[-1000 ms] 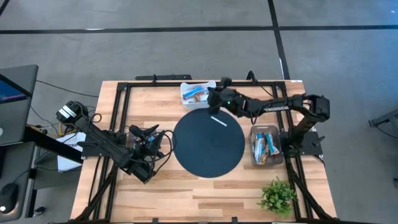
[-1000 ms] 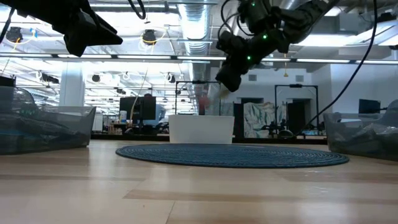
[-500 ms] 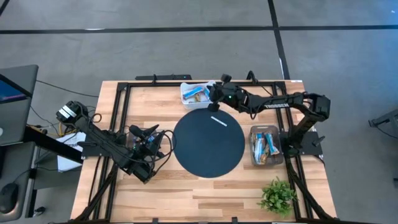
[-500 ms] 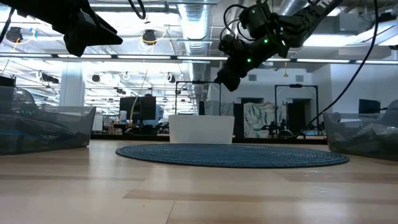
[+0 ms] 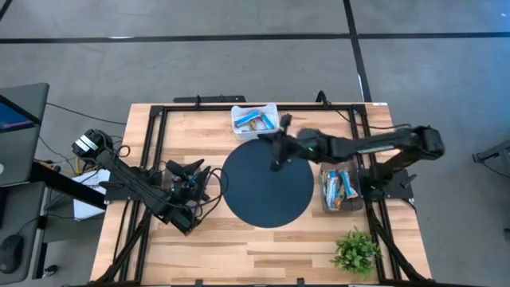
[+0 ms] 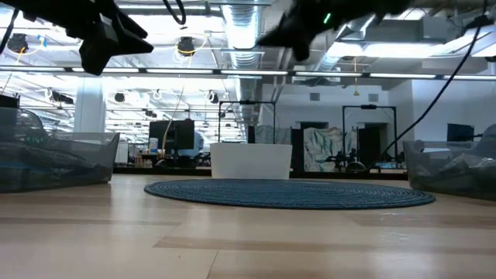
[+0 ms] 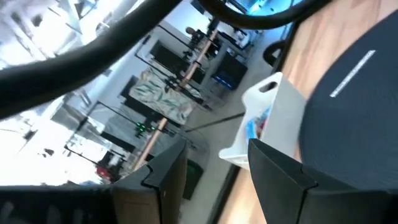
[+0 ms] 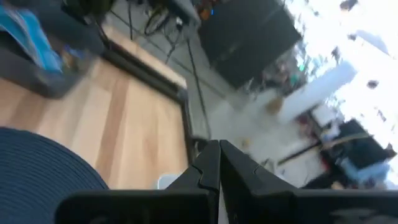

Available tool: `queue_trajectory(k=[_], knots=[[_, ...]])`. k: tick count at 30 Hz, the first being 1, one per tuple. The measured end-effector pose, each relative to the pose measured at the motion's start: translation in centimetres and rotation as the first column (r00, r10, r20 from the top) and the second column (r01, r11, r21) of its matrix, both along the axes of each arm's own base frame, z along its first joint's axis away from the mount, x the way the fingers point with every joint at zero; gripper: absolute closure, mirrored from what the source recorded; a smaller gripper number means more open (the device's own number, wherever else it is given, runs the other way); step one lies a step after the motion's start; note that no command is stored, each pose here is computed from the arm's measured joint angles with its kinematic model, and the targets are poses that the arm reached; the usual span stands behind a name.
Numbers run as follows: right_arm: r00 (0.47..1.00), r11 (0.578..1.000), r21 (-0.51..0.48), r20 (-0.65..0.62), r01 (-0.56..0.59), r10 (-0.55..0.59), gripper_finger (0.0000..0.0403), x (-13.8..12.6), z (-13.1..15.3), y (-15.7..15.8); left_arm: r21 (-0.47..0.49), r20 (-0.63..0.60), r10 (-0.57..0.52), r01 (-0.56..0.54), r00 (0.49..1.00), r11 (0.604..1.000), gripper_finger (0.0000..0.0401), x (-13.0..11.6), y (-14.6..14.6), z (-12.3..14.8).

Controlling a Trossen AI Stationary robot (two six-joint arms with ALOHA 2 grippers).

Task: Pick and place Granola Bars by type
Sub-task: Return to Home Position

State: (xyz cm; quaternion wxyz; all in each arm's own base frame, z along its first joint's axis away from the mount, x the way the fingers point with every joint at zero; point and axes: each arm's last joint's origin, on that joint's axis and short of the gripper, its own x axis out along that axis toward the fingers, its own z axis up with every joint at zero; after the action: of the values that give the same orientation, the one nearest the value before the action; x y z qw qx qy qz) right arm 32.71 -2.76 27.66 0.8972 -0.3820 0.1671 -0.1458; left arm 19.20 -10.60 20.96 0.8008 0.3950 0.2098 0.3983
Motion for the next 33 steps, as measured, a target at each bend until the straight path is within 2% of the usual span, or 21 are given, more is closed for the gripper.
queue_trajectory(k=[4, 6, 10, 13, 18, 21, 24, 29, 31, 33], knots=[[1.0, 0.996, -0.089, 0.014, 0.003, -0.002, 0.0403, -2.6, 3.0, 4.1, -0.046, -0.032, -0.005, 0.003, 0.999, 0.999, 0.0236, 0.3, -0.2, -0.1], [0.998, 0.994, -0.101, 0.055, 0.031, -0.025, 0.0403, -4.3, 4.6, 5.8, -0.053, -0.042, -0.01, 0.007, 0.999, 0.999, 0.0236, 0.5, -0.4, -0.1], [0.993, 0.995, -0.083, 0.113, 0.053, -0.043, 0.0403, -8.1, 7.1, 8.4, -0.048, -0.044, -0.021, 0.019, 0.999, 0.999, 0.0236, 1.2, -0.9, 0.0], [0.992, 1.0, -0.021, 0.127, 0.007, -0.005, 0.0403, -11.0, 8.1, 9.5, -0.023, -0.07, -0.031, 0.029, 0.997, 0.999, 0.0236, 1.9, -1.4, 0.2], [0.992, 0.99, 0.13, 0.114, -0.062, 0.047, 0.0403, -14.8, 8.6, 9.7, 0.022, -0.034, 0.014, -0.014, 0.999, 1.0, 0.0236, 3.0, -1.4, 0.9], [0.995, 0.976, 0.21, 0.096, -0.059, 0.039, 0.0403, -16.2, 8.4, 9.2, 0.022, -0.01, 0.051, -0.051, 0.999, 0.998, 0.0236, 3.7, -0.9, 1.2], [0.997, 0.968, 0.247, 0.075, -0.043, 0.025, 0.0403, -17.1, 8.3, 8.7, 0.002, -0.011, 0.078, -0.078, 0.997, 0.997, 0.0236, 4.0, 0.1, 1.6], [0.998, 0.967, 0.256, 0.058, -0.015, 0.0, 0.0403, -18.0, 8.2, 7.9, -0.117, -0.019, 0.077, -0.079, 0.997, 0.99, 0.0236, 4.3, 2.4, 3.1], [0.998, 0.966, 0.26, 0.057, -0.008, -0.007, 0.0403, -18.2, 8.3, 7.5, -0.188, -0.028, 0.032, -0.036, 0.999, 0.981, 0.0236, 4.6, 3.3, 4.0], [0.999, 0.962, 0.272, 0.052, -0.029, 0.015, 0.0403, -18.4, 8.4, 7.1, -0.252, -0.031, -0.065, 0.055, 0.997, 0.966, 0.0236, 5.2, 4.1, 5.1]])
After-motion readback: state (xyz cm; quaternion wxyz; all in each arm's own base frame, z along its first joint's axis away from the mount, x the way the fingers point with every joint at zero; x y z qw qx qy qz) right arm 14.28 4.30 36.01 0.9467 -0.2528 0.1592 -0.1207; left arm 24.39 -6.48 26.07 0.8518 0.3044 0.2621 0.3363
